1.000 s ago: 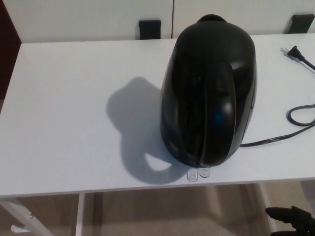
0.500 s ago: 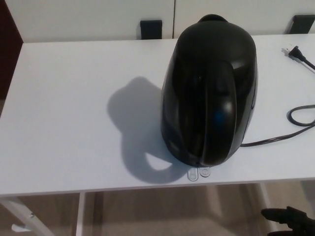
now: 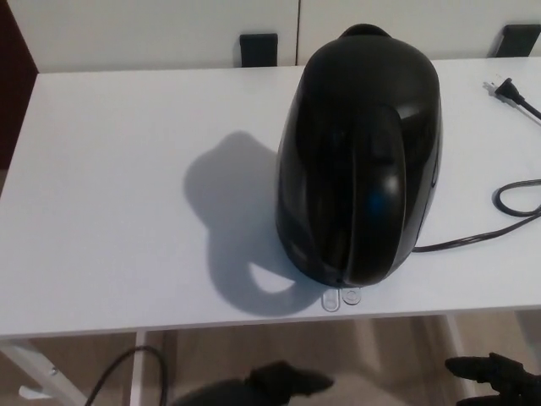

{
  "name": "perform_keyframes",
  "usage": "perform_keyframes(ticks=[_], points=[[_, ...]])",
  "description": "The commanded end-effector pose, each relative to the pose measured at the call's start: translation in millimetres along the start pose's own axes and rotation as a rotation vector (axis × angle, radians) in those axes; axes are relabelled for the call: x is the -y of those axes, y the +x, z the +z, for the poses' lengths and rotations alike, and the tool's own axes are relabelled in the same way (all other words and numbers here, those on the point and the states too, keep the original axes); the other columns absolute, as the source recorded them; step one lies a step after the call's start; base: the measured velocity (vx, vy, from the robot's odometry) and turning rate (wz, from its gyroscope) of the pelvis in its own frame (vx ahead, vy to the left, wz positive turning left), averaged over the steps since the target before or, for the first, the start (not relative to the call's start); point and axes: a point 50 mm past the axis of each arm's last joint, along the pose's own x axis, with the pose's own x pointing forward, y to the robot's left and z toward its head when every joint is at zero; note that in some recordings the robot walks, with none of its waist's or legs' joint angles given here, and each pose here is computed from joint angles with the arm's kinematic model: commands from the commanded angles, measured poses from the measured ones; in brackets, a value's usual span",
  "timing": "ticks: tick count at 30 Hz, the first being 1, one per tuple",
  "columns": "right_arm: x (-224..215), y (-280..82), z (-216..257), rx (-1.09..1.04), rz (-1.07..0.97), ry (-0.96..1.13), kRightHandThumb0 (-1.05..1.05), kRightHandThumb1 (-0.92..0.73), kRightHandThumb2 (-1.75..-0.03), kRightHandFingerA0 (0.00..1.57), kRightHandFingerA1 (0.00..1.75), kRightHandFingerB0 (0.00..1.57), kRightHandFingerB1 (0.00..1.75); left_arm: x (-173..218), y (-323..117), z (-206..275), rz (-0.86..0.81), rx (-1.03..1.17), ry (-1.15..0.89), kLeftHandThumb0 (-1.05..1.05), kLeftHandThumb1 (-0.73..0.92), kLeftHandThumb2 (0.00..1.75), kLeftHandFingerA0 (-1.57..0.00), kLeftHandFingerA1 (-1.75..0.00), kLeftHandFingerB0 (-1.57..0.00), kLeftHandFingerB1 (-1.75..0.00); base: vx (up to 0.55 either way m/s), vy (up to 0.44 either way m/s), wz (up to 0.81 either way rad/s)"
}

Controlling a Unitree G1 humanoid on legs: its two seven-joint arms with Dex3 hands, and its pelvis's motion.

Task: The robot walk towards a table in front and click the button on the base of the boilling pot using its left middle finger

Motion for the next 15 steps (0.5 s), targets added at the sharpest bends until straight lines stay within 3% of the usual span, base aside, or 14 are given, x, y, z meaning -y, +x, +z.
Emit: perform_keyframes(ticks=[1, 2, 3, 4, 5, 9, 15], points=[[6, -10, -12, -0.09, 0.062, -0.073, -0.21, -0.49, -0.54, 0.62, 0.53, 0.56, 0.48, -12, 20, -7, 0.053, 0.055, 0.453, -0.8, 0.84, 0.65, -0.25, -0.31, -0.22, -0.29, 0.0, 0.0, 0.0], [6, -10, -13, -0.099, 0.073, -0.085, -0.21, -0.5, -0.54, 0.6, 0.52, 0.52, 0.46, -13, 21, -7, 0.054, 0.055, 0.466, -0.81, 0.86, 0.67, -0.25, -0.31, -0.24, -0.29, 0.0, 0.0, 0.0], [7, -11, -14, -0.112, 0.09, -0.107, -0.2, -0.49, -0.54, 0.61, 0.53, 0.51, 0.48, -14, 23, -9, 0.061, 0.056, 0.487, -0.79, 0.66, 1.04, -0.2, -0.46, -0.17, -0.42, 0.0, 0.0, 0.0], [7, -11, -15, -0.109, 0.094, -0.114, -0.2, -0.49, -0.54, 0.61, 0.53, 0.51, 0.48, -15, 24, -9, 0.067, 0.057, 0.489, -0.79, 0.66, 1.04, -0.2, -0.46, -0.17, -0.42, 0.0, 0.0, 0.0], [7, -11, -15, -0.107, 0.098, -0.115, -0.2, -0.49, -0.54, 0.6, 0.53, 0.52, 0.48, -14, 25, -11, 0.086, 0.065, 0.493, -0.81, 0.85, 0.66, -0.28, -0.32, -0.27, -0.3, 0.0, 0.0, 0.0], [5, -10, -17, -0.108, 0.107, -0.08, -0.13, -0.49, -0.54, 0.63, 0.53, 0.52, 0.47, -16, 31, -18, 0.082, 0.058, 0.538, -0.82, 0.87, 0.66, -0.24, -0.31, -0.21, -0.29, 0.0, 0.0, 0.0], [6, -9, -15, -0.114, 0.109, -0.114, -0.19, -0.49, -0.54, 0.61, 0.52, 0.5, 0.46, -19, 41, -26, 0.072, 0.052, 0.603, -0.82, 0.86, 0.66, -0.25, -0.31, -0.22, -0.29, 0.0, 0.0, 0.0]])
